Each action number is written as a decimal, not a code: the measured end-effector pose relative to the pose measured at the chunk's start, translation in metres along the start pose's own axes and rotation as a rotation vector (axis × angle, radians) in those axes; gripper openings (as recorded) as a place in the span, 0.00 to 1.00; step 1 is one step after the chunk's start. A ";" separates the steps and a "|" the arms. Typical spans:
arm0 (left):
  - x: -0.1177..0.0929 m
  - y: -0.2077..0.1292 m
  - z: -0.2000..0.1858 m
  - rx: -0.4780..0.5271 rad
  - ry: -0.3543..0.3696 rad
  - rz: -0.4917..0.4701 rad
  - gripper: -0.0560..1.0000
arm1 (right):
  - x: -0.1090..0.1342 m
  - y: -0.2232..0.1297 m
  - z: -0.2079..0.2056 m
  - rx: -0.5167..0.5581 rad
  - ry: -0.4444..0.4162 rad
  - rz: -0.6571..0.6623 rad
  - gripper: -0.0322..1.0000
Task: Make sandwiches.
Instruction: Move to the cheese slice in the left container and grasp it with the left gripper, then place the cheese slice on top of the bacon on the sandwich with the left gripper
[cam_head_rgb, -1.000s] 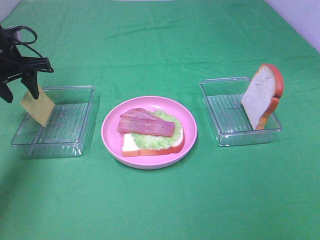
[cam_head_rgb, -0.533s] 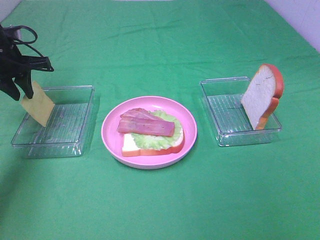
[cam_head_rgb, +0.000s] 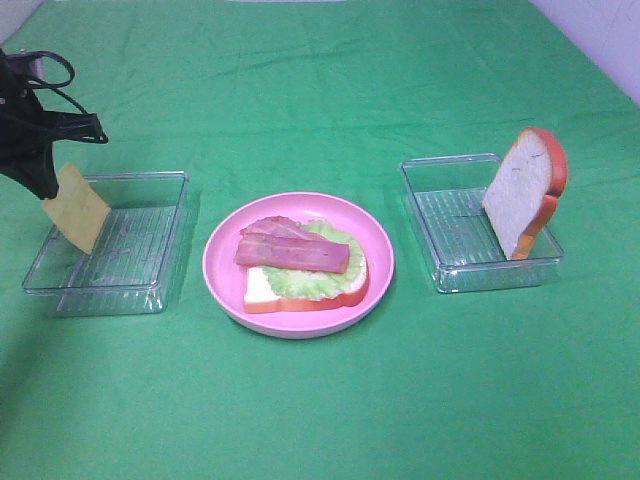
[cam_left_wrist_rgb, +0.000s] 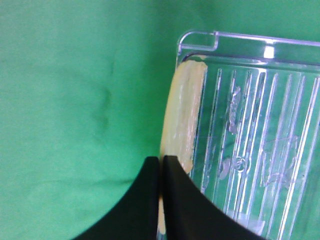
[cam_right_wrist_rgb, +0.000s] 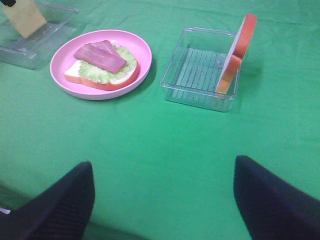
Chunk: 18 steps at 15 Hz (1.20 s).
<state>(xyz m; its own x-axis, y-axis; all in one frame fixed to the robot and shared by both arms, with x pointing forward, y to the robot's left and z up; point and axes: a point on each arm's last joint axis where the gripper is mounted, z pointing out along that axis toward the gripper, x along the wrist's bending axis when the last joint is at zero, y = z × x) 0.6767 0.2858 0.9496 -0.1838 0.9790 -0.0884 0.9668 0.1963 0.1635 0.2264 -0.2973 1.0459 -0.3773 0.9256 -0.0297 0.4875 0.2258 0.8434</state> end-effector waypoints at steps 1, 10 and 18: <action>0.000 0.000 0.000 0.001 -0.005 -0.003 0.06 | 0.000 0.000 0.000 0.000 0.000 0.000 0.72; -0.005 0.004 -0.017 -0.039 -0.046 -0.007 0.06 | 0.000 0.000 0.000 0.000 0.000 0.000 0.72; -0.065 -0.005 -0.048 -0.121 -0.228 0.089 0.06 | 0.000 0.000 0.000 0.000 0.000 0.000 0.72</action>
<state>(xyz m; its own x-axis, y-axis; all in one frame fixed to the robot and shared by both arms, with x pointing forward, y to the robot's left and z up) 0.6751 0.2242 1.0017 -0.0413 0.9575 -0.2856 0.9466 0.1290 0.2955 0.2264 -0.2973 1.0459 -0.3773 0.9256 -0.0297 0.4875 0.2258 0.8434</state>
